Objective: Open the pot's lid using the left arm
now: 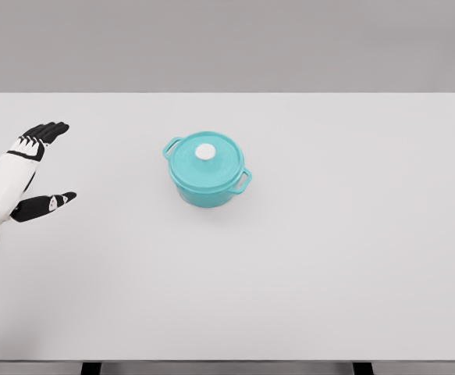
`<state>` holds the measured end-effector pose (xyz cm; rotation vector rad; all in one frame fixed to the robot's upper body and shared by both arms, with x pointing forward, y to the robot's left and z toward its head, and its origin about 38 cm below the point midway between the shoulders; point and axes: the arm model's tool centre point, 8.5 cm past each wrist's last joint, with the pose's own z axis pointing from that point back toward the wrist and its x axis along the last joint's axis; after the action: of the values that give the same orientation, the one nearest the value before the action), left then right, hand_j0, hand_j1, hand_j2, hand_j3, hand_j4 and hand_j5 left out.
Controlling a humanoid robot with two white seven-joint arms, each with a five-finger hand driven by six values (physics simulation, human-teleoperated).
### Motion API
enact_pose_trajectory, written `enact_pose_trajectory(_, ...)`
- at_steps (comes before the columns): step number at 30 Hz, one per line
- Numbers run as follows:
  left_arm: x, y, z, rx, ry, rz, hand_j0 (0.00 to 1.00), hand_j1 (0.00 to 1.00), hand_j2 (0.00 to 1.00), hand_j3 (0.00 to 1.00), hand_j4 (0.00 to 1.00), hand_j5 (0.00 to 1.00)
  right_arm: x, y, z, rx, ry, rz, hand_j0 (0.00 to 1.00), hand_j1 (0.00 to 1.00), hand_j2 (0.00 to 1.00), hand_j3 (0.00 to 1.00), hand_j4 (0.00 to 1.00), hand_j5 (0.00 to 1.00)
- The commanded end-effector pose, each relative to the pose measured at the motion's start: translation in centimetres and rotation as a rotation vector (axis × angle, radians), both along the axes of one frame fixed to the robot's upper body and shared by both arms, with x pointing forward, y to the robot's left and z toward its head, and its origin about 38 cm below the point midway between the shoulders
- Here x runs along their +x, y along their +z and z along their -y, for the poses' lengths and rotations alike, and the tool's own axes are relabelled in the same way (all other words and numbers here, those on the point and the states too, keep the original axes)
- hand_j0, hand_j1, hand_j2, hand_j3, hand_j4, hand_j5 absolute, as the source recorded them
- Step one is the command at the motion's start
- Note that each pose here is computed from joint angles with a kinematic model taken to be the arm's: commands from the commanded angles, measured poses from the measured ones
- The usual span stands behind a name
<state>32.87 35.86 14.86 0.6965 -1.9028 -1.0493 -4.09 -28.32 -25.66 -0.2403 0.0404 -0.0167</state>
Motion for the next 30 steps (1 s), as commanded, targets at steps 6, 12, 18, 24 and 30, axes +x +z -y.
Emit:
enact_pose_trajectory(6,0.0,0.0,0.2,-0.008,-0.003,0.001,1.00,1.00,1.00,1.00,1.00,1.00,0.0,0.0,0.0,0.000,-0.001,0.000,1.00,1.00,1.00,1.00,1.00,1.00)
enact_pose_trajectory(12,1.7,-1.4,2.1,-0.007,-0.061,-0.052,1.00,1.00,1.00,1.00,1.00,1.00,0.0,0.0,0.0,0.000,-0.001,0.000,1.00,1.00,1.00,1.00,1.00,1.00)
enact_pose_trajectory(18,4.8,1.2,7.5,0.031,-0.296,-0.093,1.00,1.00,1.00,1.00,1.00,1.00,0.0,0.0,0.0,0.000,-0.001,0.000,1.00,1.00,1.00,1.00,1.00,1.00)
enact_pose_trajectory(24,7.0,4.6,14.5,0.035,-0.609,-0.133,1.00,1.00,1.00,1.00,1.00,1.00,0.0,0.0,0.0,0.000,-0.001,0.000,1.00,1.00,1.00,1.00,1.00,1.00)
enact_pose_trajectory(30,8.4,4.5,15.7,0.154,-0.684,-0.211,1.00,1.00,1.00,1.00,1.00,1.00,0.0,0.0,0.0,0.000,-0.001,0.000,1.00,1.00,1.00,1.00,1.00,1.00)
